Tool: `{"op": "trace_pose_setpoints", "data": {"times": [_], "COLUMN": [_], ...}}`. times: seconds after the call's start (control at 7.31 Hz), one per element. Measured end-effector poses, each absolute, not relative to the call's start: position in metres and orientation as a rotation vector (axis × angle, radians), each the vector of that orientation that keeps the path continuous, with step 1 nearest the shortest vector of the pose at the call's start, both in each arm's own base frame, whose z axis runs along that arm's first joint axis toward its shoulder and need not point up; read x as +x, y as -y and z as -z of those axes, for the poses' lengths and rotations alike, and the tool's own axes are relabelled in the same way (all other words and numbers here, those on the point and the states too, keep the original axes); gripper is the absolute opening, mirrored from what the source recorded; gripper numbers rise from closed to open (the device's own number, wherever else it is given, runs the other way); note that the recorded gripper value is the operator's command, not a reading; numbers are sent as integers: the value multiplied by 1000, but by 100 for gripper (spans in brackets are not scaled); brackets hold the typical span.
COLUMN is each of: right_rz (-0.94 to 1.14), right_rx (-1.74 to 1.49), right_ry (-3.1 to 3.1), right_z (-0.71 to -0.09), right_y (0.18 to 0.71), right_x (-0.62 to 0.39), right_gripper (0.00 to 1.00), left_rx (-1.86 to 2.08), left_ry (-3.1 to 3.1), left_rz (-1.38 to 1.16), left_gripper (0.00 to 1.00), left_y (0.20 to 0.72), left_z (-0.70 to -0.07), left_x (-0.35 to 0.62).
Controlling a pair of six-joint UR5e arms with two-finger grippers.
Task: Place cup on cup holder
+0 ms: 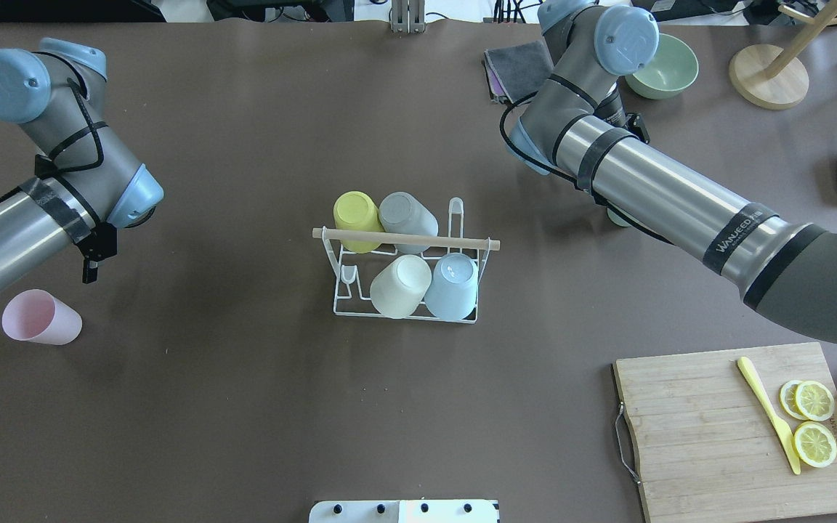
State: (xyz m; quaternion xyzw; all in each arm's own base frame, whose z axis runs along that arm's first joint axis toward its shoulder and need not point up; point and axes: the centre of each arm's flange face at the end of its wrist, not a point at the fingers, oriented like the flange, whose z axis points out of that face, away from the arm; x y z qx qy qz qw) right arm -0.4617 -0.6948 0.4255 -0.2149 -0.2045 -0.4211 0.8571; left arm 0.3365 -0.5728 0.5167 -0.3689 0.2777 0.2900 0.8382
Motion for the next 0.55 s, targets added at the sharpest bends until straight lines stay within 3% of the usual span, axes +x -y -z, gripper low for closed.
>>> {"op": "trace_pose_setpoints", "data": {"times": [0.55], "right_rz": [957], "right_rx": [-491], "right_ry": [373], "right_z": [-440], "right_y": [678], "right_x": [-484], "right_gripper": [100], "left_rx": [-801], "left_ry": [-420], "left_rz": [-759], "left_gripper": [99], "left_y": [550], "left_z": [-511], "left_x": [375]}}
